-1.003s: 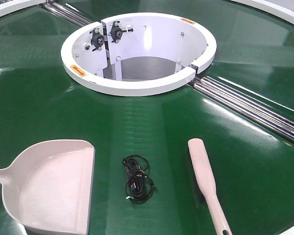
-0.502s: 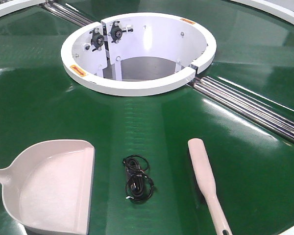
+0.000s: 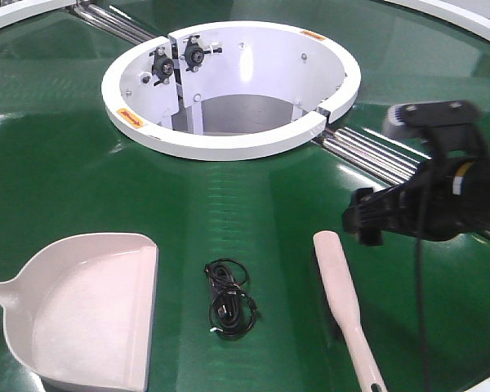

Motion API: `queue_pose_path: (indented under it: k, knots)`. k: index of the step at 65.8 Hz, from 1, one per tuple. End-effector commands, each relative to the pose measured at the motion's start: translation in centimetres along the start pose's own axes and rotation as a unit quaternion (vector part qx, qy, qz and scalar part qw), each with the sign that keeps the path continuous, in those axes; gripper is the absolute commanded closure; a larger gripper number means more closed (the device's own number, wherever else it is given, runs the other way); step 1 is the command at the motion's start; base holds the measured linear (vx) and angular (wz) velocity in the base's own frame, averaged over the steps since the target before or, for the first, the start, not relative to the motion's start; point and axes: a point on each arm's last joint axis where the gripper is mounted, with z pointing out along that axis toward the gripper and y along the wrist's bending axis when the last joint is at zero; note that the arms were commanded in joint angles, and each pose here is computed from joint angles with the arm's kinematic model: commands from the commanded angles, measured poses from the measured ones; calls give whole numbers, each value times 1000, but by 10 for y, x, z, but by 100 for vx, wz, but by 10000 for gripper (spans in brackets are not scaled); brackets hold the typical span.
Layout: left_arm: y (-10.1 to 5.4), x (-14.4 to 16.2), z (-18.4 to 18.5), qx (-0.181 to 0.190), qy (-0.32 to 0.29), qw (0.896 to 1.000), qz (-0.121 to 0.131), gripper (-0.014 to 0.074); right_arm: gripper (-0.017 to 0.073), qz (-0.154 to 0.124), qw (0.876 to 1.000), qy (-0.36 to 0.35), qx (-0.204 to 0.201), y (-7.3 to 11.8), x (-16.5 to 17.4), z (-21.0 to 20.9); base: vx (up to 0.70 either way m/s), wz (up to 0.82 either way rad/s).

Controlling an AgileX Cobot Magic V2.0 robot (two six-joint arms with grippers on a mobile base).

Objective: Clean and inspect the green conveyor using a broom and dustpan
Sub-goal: 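Lower the right gripper onto the pink brush handle and grasp it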

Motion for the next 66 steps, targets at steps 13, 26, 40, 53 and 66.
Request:
queue_pose_path:
  k: [13, 26, 40, 53, 66]
  knots:
    - [0, -14, -2, 2, -37, 999, -2, 25, -37, 26, 994, 103, -1, 10, -36, 55, 0, 0]
    - [0, -13, -2, 2, -33, 999, -2, 25, -28, 30, 989, 146, -16, 16, -43, 82, 0, 0]
    - [0, -12, -2, 1, -28, 1000, 0, 25, -28, 30, 985, 171, -13, 16, -39, 98, 0, 0]
    - [0, -12, -2, 1, -28, 1000, 0, 25, -28, 30, 983, 180, -11, 16, -37, 115, 0, 0]
    - [0, -12, -2, 1, -27, 1000, 1, 25, -25, 31, 981, 194, -8, 16, -32, 131, 0, 0]
